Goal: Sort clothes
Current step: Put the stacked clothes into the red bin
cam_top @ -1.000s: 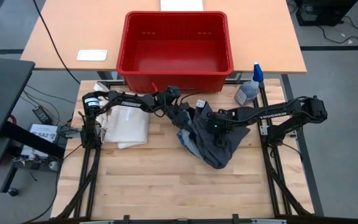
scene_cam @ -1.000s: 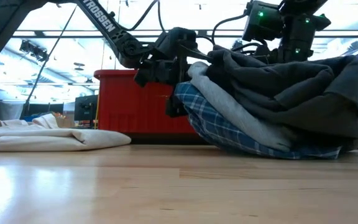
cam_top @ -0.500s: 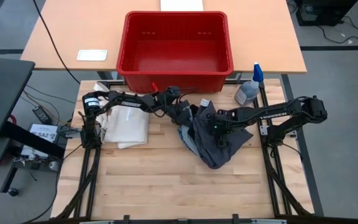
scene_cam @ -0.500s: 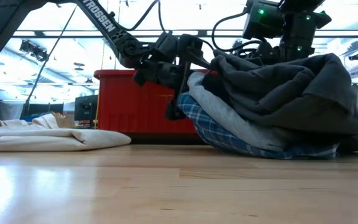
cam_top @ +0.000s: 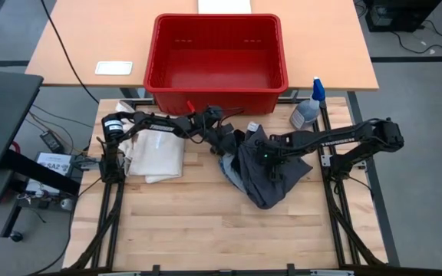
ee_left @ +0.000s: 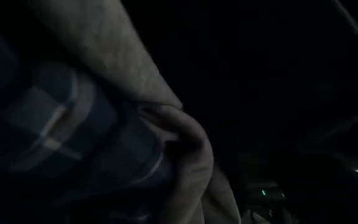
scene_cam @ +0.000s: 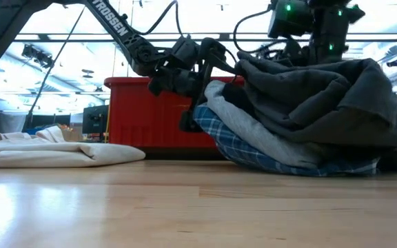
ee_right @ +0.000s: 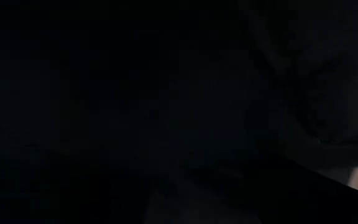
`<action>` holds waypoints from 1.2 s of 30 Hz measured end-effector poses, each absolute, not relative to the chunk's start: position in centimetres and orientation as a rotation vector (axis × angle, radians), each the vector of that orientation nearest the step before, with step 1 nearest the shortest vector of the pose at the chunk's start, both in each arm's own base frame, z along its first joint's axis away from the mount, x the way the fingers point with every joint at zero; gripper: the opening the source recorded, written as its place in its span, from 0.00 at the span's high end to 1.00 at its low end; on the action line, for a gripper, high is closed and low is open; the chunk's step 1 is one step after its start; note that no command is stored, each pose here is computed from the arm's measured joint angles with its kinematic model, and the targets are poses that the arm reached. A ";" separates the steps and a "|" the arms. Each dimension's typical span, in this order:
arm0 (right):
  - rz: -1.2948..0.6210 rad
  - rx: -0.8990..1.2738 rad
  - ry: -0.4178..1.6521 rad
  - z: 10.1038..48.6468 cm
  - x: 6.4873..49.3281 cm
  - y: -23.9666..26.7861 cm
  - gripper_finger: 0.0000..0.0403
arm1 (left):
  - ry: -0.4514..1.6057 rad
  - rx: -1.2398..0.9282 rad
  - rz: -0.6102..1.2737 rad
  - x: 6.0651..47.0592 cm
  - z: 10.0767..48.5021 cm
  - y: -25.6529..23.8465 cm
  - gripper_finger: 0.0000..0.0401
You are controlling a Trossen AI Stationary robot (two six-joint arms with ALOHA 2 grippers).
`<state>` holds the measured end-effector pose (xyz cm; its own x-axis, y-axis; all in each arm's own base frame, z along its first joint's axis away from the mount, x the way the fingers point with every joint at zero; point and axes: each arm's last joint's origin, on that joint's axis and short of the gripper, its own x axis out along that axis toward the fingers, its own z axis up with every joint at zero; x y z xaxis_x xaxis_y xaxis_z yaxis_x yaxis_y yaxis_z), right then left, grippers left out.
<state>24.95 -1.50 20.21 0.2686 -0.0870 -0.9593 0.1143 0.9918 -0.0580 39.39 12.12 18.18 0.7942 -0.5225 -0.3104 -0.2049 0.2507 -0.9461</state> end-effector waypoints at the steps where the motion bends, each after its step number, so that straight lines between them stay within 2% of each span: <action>1: -0.148 0.035 1.313 20.7 24.9 -1.5 0.40 | 0.671 -1.338 -0.255 39.3 18.2 12.4 0.01; 9: -0.262 0.009 1.300 24.4 25.0 -1.8 0.40 | 0.642 -1.381 -0.250 37.8 18.2 16.0 0.01; 15: -0.575 0.075 1.210 26.4 23.3 -2.6 0.40 | 0.645 -1.368 -0.254 37.5 18.1 16.3 0.01; 19: -0.736 0.192 1.082 26.1 22.2 -3.5 0.40 | 0.664 -1.356 -0.246 37.6 17.9 15.9 0.01; 24: -0.729 0.289 0.996 22.7 22.3 -4.0 0.40 | 0.666 -1.350 -0.226 37.8 17.8 15.5 0.01; 29: -0.589 0.386 0.877 19.3 23.8 -4.3 0.40 | 0.676 -1.352 -0.222 37.9 17.8 15.1 0.01; 33: -0.554 0.400 0.821 19.7 24.7 -4.3 0.40 | 0.683 -1.364 -0.232 37.9 17.8 15.2 0.01; 36: -0.476 0.315 0.762 21.1 25.6 -4.2 0.42 | 0.670 -1.357 -0.228 37.9 17.8 15.2 0.01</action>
